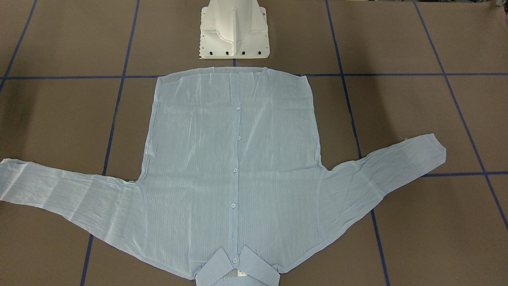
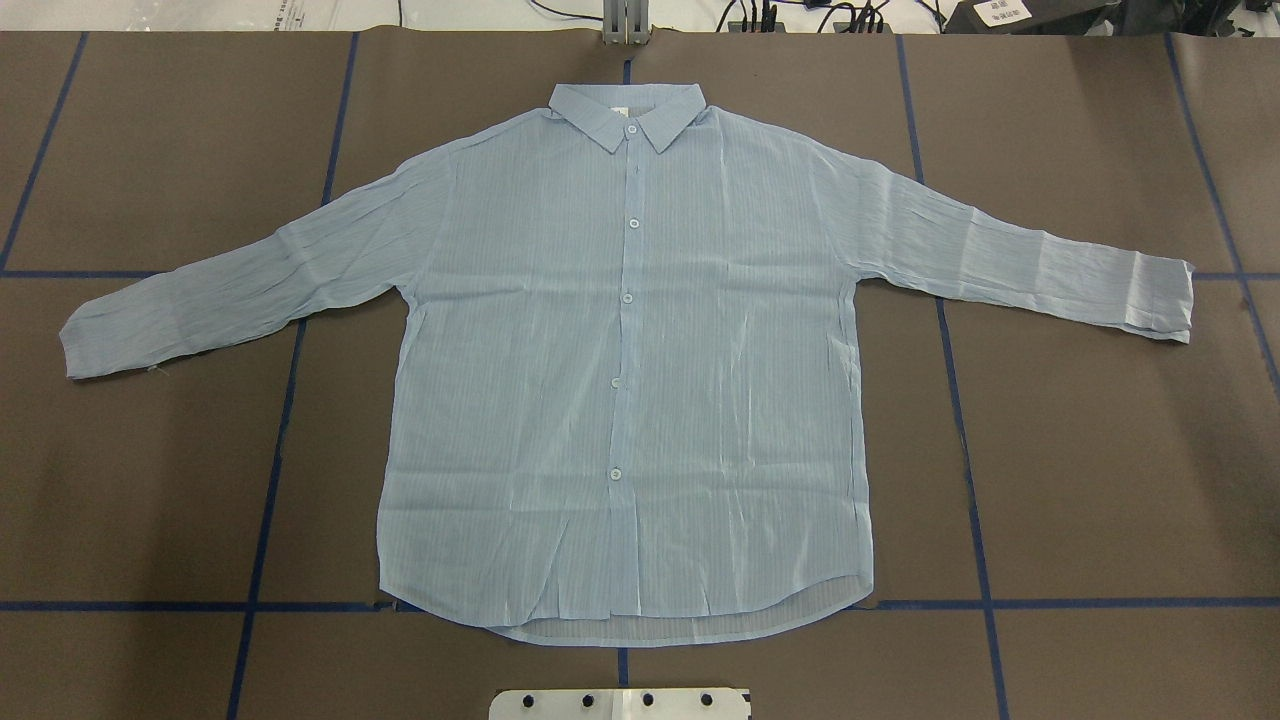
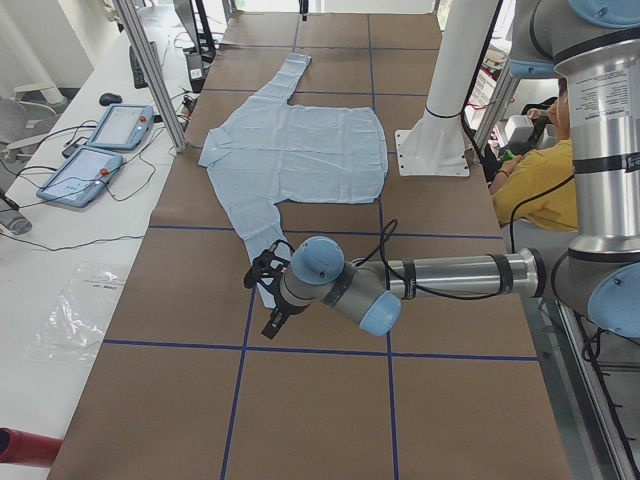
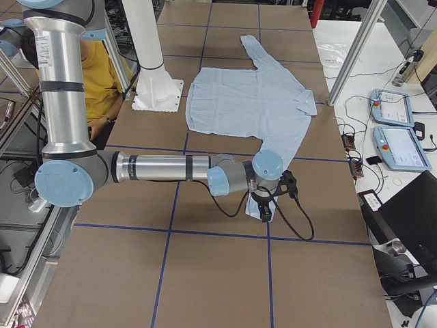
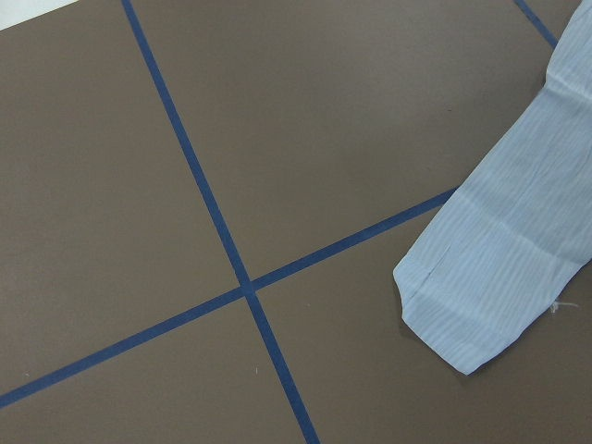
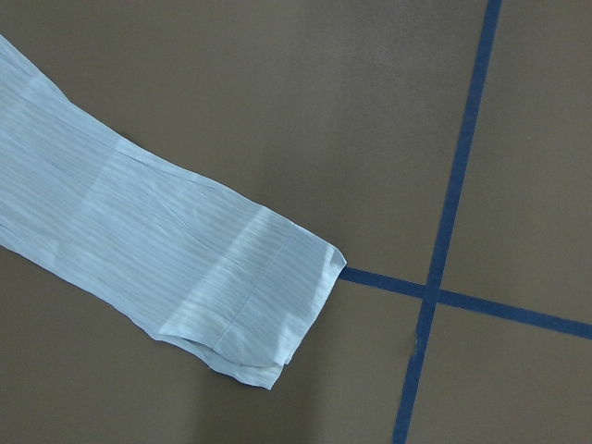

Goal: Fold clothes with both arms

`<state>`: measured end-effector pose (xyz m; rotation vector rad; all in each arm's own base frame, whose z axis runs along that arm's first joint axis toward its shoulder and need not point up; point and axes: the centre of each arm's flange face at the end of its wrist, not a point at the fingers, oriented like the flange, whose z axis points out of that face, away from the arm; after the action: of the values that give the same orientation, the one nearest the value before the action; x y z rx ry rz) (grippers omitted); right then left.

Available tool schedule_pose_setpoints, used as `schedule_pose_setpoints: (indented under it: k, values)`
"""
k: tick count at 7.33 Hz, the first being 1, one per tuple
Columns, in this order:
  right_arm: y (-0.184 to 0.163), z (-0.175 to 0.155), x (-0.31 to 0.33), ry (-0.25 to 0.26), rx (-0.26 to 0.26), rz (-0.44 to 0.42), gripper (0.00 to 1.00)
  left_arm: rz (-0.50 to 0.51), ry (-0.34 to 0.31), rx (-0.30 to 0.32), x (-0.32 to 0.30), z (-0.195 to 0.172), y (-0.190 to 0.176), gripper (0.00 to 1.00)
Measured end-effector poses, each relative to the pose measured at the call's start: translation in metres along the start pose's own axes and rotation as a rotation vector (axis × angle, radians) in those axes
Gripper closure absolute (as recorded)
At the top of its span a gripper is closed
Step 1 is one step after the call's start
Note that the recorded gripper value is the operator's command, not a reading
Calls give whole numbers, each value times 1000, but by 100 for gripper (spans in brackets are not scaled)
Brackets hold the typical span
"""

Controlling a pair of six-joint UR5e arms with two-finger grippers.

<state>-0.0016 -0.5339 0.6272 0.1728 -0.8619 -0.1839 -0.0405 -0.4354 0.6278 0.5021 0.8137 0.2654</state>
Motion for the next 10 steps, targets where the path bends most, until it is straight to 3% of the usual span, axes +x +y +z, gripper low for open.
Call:
schedule_pose_setpoints:
  k: [2, 4, 6, 7, 10]
  values:
    - [-14, 41, -1, -28, -17, -55, 0, -6, 0, -5, -3, 4, 3, 0]
    - [-51, 87, -18, -27, -57, -16, 0, -8, 1, -4, -4, 5, 3, 0]
    - [-71, 114, -29, 42, -67, -4, 2, -3, 1, 11, -1, 4, -4, 0]
    - [-73, 126, -28, 71, -74, -4, 8, 7, 1, 29, 0, 2, -6, 0]
    - [-74, 145, -17, 85, -102, 174, 15, -4, 2, 49, 2, 0, -9, 0]
